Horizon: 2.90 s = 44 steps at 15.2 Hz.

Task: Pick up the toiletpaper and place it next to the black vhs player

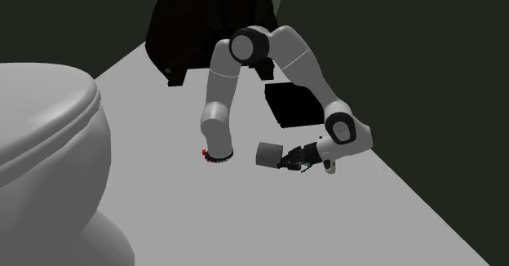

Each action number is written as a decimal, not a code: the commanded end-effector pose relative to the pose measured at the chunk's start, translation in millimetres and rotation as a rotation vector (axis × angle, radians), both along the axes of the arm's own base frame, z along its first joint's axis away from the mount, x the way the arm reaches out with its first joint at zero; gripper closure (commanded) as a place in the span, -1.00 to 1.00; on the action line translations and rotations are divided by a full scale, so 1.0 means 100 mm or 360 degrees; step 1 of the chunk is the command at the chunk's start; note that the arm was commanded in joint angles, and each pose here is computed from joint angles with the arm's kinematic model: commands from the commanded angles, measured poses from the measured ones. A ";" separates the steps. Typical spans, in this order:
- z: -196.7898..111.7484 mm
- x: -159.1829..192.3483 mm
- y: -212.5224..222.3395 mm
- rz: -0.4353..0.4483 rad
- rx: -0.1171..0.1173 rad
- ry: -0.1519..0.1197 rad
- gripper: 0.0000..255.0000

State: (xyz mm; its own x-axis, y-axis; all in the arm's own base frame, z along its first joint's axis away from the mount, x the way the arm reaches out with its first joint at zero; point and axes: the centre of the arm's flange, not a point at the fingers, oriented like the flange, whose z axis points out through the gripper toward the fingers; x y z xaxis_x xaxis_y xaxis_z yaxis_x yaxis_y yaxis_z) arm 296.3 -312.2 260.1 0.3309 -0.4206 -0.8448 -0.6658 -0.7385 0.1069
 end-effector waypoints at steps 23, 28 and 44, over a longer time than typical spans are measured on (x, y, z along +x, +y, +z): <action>1.21 0.00 0.00 0.0000 0.0000 -0.0001 1.00; 1.47 0.00 0.00 0.0000 0.0000 -0.0001 1.00; 1.73 0.69 1.28 0.0000 0.0000 -0.0001 1.00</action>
